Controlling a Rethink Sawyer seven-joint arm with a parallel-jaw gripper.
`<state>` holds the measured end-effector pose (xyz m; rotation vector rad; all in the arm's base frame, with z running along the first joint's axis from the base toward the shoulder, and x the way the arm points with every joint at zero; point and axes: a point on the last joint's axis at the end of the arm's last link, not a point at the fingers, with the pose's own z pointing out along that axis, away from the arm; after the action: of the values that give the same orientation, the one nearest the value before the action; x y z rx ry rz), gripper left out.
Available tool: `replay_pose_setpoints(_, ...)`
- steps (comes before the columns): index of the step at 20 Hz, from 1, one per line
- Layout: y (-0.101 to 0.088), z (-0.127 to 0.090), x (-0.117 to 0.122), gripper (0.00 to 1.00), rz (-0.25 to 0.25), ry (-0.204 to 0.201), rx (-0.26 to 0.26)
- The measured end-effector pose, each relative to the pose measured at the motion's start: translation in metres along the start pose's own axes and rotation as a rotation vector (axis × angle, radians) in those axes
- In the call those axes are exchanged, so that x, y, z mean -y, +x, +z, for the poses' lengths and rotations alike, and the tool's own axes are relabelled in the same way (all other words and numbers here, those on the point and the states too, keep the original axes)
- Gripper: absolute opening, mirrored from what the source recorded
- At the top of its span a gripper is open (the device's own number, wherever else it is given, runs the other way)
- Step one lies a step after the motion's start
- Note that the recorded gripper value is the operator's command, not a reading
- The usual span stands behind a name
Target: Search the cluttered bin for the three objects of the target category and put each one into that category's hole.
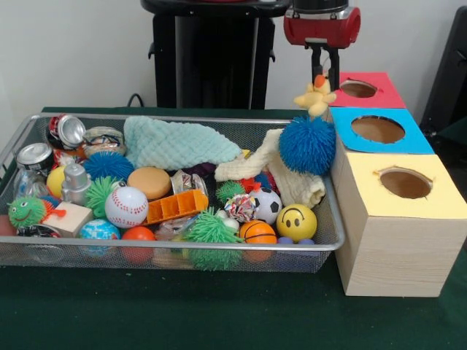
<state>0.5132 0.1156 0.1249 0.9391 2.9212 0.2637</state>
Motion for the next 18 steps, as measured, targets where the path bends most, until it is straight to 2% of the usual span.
replay_pose_setpoints(9, 0.041, 0.011, 0.011, 0.0, 0.011, 0.036, -0.082)
replay_pose_setpoints(18, 0.054, 0.012, 0.021, 0.0, 0.049, 0.051, -0.118)
